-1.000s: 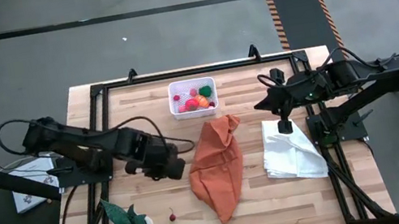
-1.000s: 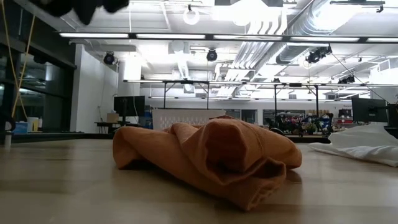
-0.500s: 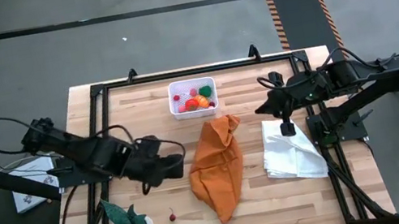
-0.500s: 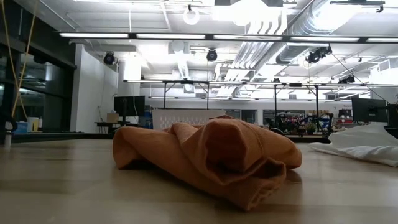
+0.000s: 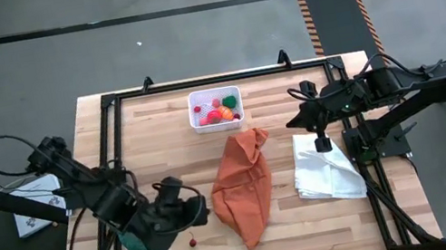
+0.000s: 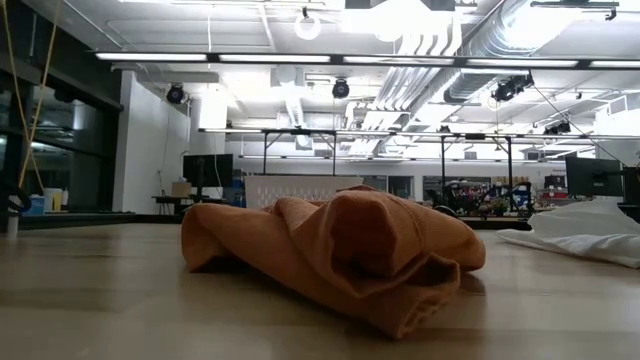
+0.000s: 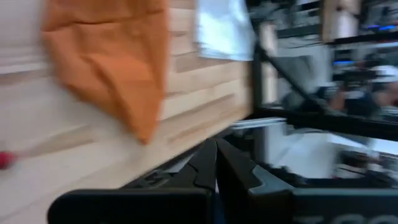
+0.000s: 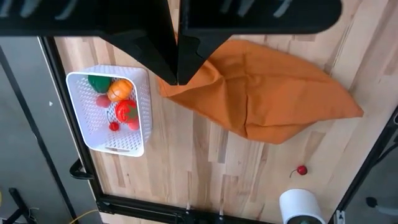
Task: Pick and placing Produce into tupperware
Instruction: Put the red cherry into the white basket
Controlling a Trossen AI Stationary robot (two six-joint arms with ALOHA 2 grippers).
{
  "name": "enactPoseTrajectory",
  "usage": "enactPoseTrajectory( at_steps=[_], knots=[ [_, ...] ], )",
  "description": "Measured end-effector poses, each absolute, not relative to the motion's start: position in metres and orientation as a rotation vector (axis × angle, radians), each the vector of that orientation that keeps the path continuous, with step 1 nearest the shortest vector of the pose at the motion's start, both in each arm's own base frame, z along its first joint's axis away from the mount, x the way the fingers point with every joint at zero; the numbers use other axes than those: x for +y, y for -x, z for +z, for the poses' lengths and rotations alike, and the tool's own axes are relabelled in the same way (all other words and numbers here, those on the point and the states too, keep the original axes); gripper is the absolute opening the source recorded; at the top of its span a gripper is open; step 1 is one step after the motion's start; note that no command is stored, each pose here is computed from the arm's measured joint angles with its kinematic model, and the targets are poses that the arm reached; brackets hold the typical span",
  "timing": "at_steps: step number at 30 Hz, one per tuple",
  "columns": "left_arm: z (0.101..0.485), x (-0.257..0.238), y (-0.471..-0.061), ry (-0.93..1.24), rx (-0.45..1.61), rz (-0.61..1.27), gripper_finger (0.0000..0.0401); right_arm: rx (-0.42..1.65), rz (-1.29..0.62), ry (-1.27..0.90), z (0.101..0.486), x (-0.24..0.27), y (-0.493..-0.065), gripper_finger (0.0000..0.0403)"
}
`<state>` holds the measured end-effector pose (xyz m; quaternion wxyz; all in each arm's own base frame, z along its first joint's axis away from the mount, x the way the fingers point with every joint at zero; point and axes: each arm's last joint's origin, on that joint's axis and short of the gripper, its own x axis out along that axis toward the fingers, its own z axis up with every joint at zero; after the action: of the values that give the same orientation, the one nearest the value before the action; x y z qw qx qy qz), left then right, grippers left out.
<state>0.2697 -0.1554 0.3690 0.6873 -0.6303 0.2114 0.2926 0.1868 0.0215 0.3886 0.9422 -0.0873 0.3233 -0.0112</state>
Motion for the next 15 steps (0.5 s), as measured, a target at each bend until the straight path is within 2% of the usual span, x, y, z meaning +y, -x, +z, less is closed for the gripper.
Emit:
enactPoseTrajectory(
  at_steps=[9, 15],
  knots=[
    [0.379, -0.172, -0.301, 1.411, 0.258, 0.437, 0.0000, 0.658, -0.016, 0.191, 0.389, 0.022, -0.187, 0.0000],
    [0.399, -0.182, -0.314, 1.320, 0.063, 0.269, 0.0000, 0.658, -0.015, 0.186, 0.389, 0.022, -0.187, 0.0000]
  ],
)
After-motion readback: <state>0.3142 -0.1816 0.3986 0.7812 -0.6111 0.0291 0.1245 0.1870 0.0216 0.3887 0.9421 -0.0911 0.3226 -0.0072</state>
